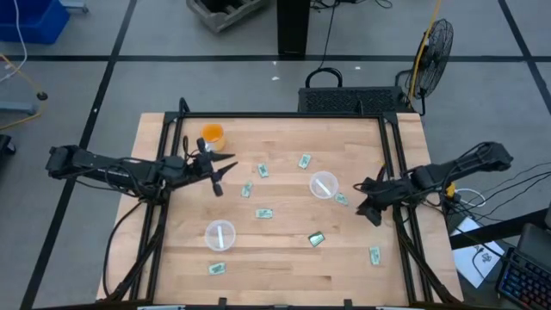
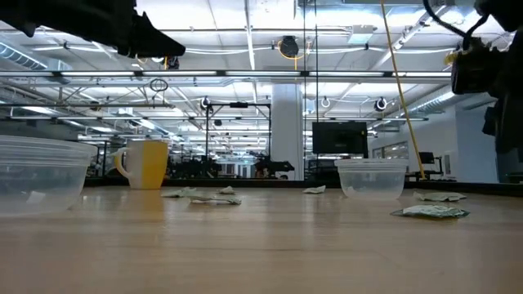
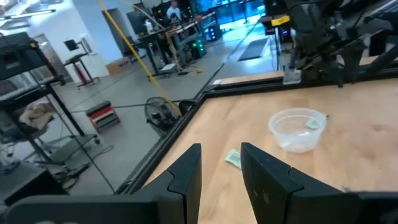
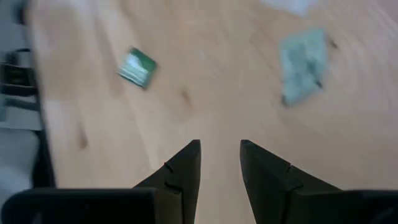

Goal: Pick and place Stevia / Truvia into bins
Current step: Put the stevia packet into the right transparent container

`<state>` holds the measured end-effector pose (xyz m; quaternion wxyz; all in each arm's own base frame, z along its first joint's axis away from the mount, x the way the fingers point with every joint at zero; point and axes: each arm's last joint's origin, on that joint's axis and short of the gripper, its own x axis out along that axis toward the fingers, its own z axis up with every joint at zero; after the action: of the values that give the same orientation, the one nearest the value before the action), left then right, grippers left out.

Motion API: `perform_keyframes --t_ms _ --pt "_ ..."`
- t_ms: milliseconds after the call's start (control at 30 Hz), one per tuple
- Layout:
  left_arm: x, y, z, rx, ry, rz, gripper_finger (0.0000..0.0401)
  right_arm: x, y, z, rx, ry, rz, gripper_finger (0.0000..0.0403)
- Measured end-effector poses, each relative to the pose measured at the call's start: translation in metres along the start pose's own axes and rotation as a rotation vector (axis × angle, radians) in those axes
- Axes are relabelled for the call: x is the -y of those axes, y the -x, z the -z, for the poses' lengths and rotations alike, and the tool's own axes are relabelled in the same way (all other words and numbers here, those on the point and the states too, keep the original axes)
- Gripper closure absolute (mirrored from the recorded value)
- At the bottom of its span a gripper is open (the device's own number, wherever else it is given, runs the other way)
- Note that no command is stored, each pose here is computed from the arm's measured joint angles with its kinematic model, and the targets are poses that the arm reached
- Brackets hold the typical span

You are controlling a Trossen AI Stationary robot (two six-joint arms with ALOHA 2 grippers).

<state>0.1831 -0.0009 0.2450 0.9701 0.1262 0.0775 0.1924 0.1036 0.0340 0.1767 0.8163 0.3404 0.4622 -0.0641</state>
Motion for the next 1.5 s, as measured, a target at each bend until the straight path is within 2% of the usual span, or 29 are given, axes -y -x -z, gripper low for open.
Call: perform_keyframes --t_ms 200,533,800,967,1133,1200,1267,1333,1500 --pt "0.0 0.0 -0.002 0.018 0.03 -0.006 0.0283 -0.016 0.009 -0.01 -0.103 -0.055 0.055 0.0298" --pt "0.001 0.0 -0.004 0.043 0.102 0.036 0.0283 -0.066 0.043 -0.019 -0.199 -0.033 0.22 0.0298" --pt "0.008 0.003 0.001 -0.015 0.128 0.078 0.0283 -0.097 0.018 0.002 -0.243 0.059 0.109 0.0298" --pt "0.011 0.005 0.0 -0.01 0.136 0.101 0.0283 -0.108 -0.006 0.01 -0.178 0.156 -0.113 0.0298" --pt "0.012 0.005 -0.001 0.001 0.139 0.103 0.0283 -0.111 -0.023 0.013 -0.068 0.17 -0.361 0.0298" --pt "0.011 0.005 -0.003 0.019 0.147 0.101 0.0283 -0.107 -0.029 0.014 -0.029 0.186 -0.416 0.0298" --pt "0.011 0.005 -0.004 0.032 0.153 0.098 0.0283 -0.101 -0.035 0.014 -0.032 0.179 -0.433 0.0298" --pt "0.011 0.005 -0.005 0.037 0.145 0.097 0.0283 -0.091 -0.041 0.018 -0.061 0.142 -0.395 0.0299" --pt "0.011 0.005 -0.005 0.045 0.097 0.093 0.0283 -0.062 -0.056 0.032 -0.16 -0.044 -0.293 0.0308"
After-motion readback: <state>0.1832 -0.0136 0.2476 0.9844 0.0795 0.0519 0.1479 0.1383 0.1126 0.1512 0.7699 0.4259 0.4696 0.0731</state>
